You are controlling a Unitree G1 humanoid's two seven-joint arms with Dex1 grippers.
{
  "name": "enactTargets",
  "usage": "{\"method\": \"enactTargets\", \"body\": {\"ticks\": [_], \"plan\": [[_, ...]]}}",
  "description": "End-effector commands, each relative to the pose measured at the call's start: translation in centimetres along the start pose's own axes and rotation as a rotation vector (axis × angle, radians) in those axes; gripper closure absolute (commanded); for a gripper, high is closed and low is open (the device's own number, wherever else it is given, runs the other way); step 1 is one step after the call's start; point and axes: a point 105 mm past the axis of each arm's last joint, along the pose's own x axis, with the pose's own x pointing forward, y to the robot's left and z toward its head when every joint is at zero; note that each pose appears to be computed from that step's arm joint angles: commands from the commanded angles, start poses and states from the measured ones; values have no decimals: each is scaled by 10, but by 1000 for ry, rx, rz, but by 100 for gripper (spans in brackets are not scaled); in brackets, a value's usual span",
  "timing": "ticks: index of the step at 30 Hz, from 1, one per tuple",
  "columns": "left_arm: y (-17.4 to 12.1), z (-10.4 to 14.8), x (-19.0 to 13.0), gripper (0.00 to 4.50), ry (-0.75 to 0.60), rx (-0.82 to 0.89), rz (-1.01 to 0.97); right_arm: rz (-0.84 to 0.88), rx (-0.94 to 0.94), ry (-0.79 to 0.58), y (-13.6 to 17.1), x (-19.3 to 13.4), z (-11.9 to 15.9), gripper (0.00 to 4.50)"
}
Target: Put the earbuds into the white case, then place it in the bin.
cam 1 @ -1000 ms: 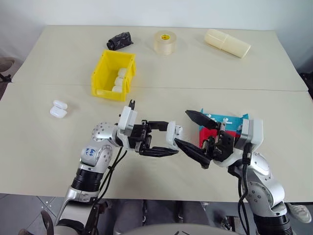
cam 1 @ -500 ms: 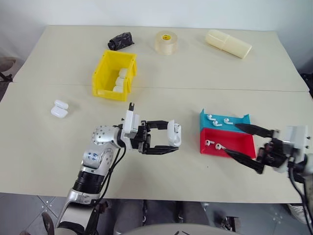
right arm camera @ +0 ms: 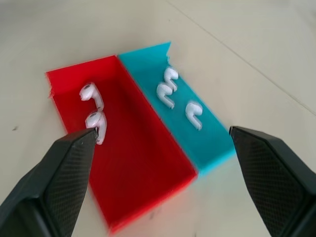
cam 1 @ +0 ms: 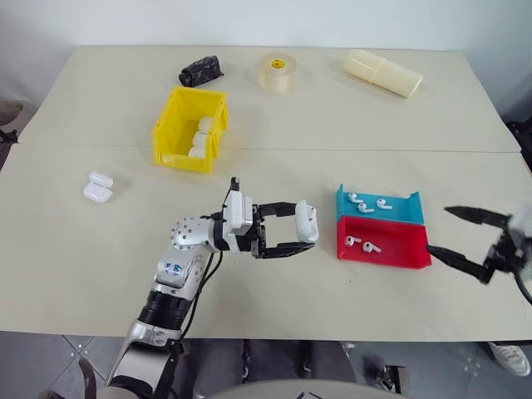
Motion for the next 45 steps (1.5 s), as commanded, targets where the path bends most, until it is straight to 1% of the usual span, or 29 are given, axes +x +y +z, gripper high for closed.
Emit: {"method": "enactTargets", "body": {"ticks": [1,5,11,13,15,22,26,28,30,33,34,36,45], "plan": [[1,7,6,172,-22,32,3,4,15,181,-14,12,5,4],[0,6,10,172,-27,31,9,-21,29,228,-38,35,21,4],[-1,6,12,172,-30,30,13,34,-69,406,-58,61,16,4],[0,7,12,172,-32,33,25,81,-123,478,-61,67,10,4],[-1,7,12,172,-33,34,33,113,-150,517,-63,72,7,4],[-2,7,13,172,-38,29,52,201,-185,561,-62,91,4,4],[-2,8,13,172,-41,30,56,229,-191,591,-60,96,-1,4],[-2,8,14,172,-42,31,58,235,-193,605,-61,97,-4,42],[-2,8,14,172,-43,32,59,245,-197,621,-60,97,-6,90],[-2,9,13,172,-44,33,61,258,-193,625,-59,98,-8,199],[-2,9,13,172,-44,33,62,262,-193,628,-59,98,-8,225],[-2,9,13,172,-44,33,62,265,-193,628,-59,99,-9,294],[-3,9,14,172,-48,29,55,280,-188,619,-56,104,-9,294]]}}
